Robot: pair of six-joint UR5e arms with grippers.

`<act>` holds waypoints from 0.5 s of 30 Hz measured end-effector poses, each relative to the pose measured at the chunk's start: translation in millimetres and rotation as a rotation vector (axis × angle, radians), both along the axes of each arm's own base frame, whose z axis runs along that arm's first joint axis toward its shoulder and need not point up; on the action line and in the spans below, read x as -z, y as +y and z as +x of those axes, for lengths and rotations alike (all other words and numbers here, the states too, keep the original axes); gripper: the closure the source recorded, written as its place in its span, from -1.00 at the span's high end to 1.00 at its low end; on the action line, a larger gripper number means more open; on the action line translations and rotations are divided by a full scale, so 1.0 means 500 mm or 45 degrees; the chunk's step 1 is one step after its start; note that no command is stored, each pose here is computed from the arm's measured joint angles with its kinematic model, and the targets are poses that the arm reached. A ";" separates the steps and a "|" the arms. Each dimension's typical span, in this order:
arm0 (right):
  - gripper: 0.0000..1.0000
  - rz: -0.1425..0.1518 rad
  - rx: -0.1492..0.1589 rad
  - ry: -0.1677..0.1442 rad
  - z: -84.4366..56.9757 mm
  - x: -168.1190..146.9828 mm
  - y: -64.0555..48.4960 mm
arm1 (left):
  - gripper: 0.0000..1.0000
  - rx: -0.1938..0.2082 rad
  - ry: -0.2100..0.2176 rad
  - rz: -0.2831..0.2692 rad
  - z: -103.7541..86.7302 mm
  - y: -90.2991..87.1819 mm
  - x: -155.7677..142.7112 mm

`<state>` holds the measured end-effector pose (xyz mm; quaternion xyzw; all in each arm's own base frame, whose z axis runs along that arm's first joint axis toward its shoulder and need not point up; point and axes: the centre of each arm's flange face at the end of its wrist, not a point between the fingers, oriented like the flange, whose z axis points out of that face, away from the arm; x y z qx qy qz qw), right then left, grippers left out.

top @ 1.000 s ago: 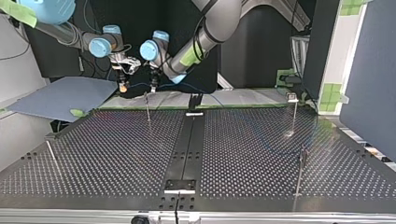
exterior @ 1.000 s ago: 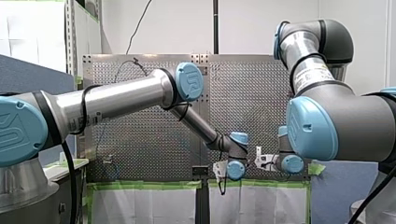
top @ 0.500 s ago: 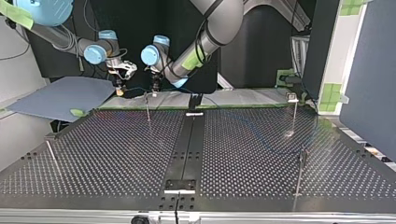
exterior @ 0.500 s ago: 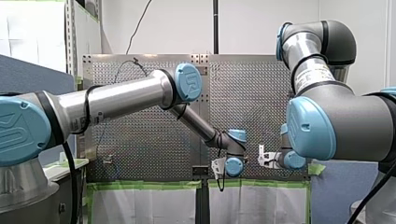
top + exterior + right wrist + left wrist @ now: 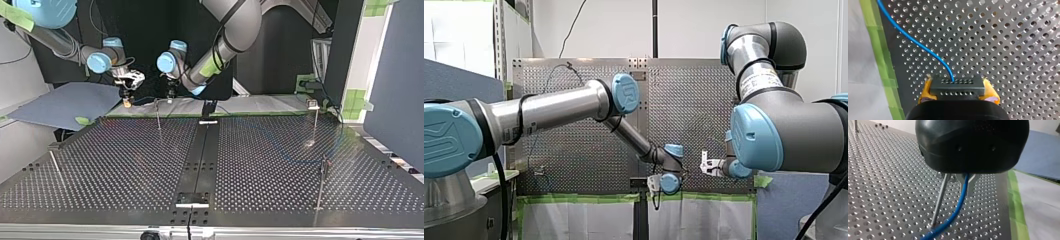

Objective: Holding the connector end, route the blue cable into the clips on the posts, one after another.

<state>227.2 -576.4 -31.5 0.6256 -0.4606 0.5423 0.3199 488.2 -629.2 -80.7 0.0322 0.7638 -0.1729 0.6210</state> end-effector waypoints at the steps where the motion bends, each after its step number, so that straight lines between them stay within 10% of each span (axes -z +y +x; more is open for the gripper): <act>1: -1.00 -0.002 0.001 -0.002 0.000 -0.001 -0.002 | -1.00 0.000 0.001 0.000 0.001 0.001 0.002; 15: -1.00 0.010 0.007 0.013 -0.009 -0.001 -0.006 | -1.00 0.001 0.005 0.016 0.009 0.009 0.005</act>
